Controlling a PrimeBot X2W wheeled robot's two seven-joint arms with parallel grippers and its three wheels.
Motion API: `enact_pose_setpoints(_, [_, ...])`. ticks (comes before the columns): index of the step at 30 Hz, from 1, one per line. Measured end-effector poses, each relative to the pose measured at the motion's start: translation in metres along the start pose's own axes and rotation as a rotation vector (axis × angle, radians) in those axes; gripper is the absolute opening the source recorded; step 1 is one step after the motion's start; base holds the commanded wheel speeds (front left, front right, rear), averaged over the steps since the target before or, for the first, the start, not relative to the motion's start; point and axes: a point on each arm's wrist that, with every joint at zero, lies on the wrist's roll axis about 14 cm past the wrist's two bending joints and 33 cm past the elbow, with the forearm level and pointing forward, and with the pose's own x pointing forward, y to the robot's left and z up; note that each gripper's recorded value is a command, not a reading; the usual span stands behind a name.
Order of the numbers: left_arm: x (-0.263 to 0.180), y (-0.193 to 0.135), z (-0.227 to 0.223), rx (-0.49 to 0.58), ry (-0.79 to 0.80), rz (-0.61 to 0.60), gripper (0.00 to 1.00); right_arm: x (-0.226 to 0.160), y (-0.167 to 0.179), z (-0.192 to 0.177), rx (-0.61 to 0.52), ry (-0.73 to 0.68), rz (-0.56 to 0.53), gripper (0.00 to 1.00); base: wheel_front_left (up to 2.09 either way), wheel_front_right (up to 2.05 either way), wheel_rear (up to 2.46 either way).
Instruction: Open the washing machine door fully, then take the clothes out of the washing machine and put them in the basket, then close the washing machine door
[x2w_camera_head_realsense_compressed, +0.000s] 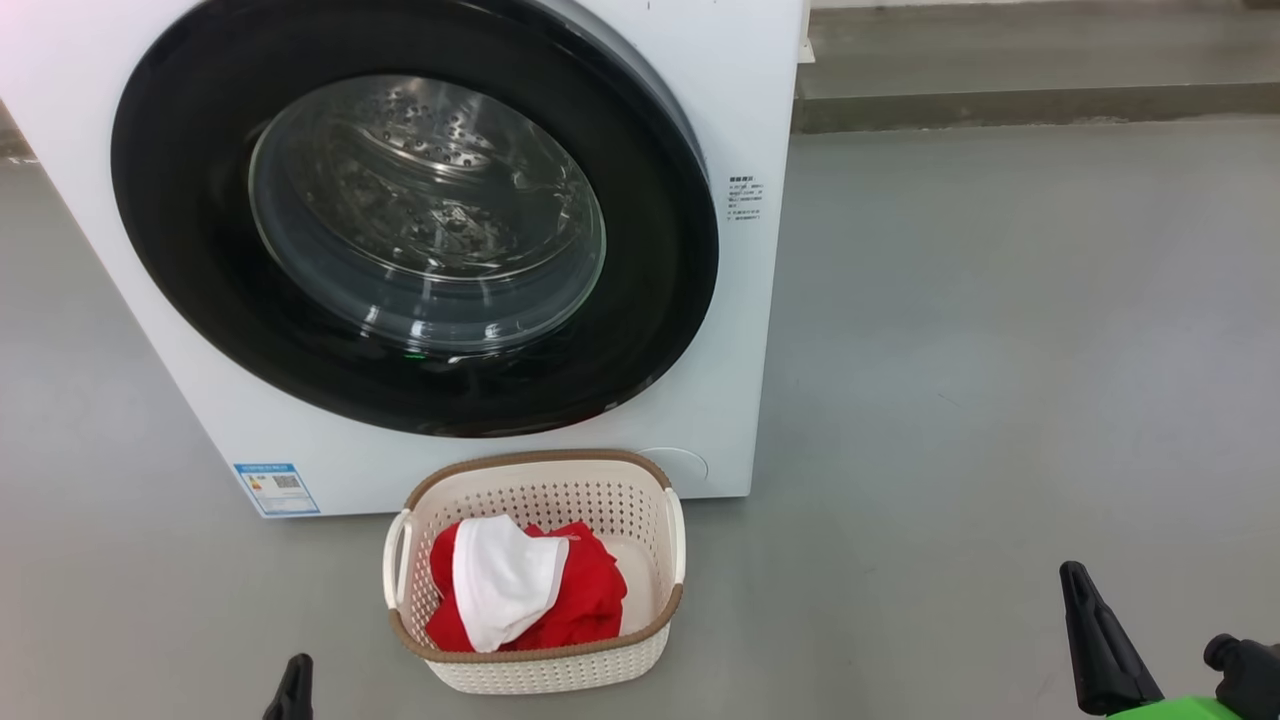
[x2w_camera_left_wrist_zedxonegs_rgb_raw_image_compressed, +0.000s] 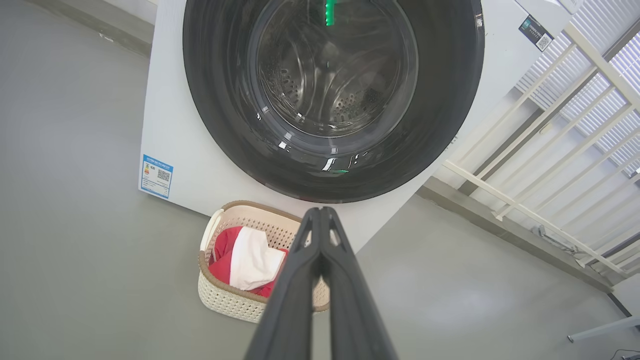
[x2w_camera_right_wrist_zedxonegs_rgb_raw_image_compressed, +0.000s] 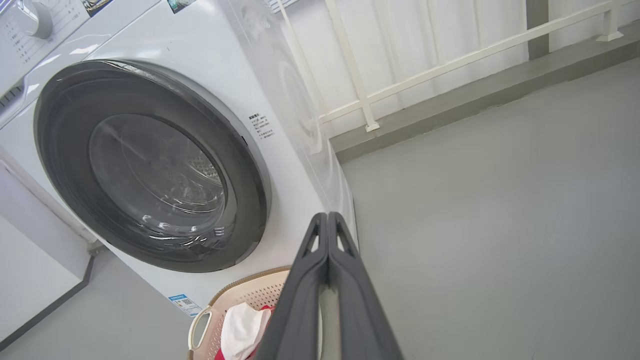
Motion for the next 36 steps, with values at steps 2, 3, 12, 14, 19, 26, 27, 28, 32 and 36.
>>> enact_pose_setpoints(2, [0.002,-0.001,0.0,-0.02,0.002,0.0,0.0,0.002,0.0,0.0,0.023,0.002,-0.002,0.0,0.0,0.0,0.0])
enact_pose_setpoints(3, [0.003,-0.001,0.001,-0.029,0.001,0.0,0.0,0.003,0.001,0.001,0.03,-0.001,-0.001,0.0,0.0,0.0,0.0])
enact_pose_setpoints(12, [0.008,-0.001,-0.002,-0.129,0.014,0.01,0.0,0.007,-0.001,-0.002,0.136,0.015,-0.016,0.0,0.0,0.0,0.0])
enact_pose_setpoints(14, [0.008,0.0,-0.003,-0.151,0.019,0.015,0.0,0.01,0.001,0.0,0.154,0.011,-0.013,0.0,0.0,0.0,0.0])
enact_pose_setpoints(19, [0.01,0.002,-0.006,-0.203,0.031,0.02,0.0,0.012,0.0,-0.003,0.211,0.023,-0.022,0.0,0.0,0.0,0.0])
enact_pose_setpoints(26, [0.015,0.002,-0.005,-0.276,0.034,0.027,0.0,0.016,0.001,-0.004,0.287,0.033,-0.024,0.0,0.0,0.0,0.0])
enact_pose_setpoints(27, [0.016,0.001,-0.006,-0.287,0.038,0.026,0.0,0.017,0.001,-0.004,0.3,0.034,-0.025,0.0,0.0,0.0,0.0])
enact_pose_setpoints(28, [0.016,0.001,-0.006,-0.297,0.038,0.027,0.0,0.018,0.001,-0.004,0.314,0.033,-0.027,0.0,0.0,0.0,0.0])
enact_pose_setpoints(32, [0.017,0.001,-0.007,-0.329,0.044,0.031,0.0,0.019,0.001,-0.004,0.343,0.038,-0.03,0.0,0.0,0.0,0.0])
enact_pose_setpoints(36, [0.02,0.0,-0.007,-0.371,0.047,0.028,0.0,0.021,0.0,-0.005,0.391,0.042,-0.034,0.0,0.0,0.0,0.0])
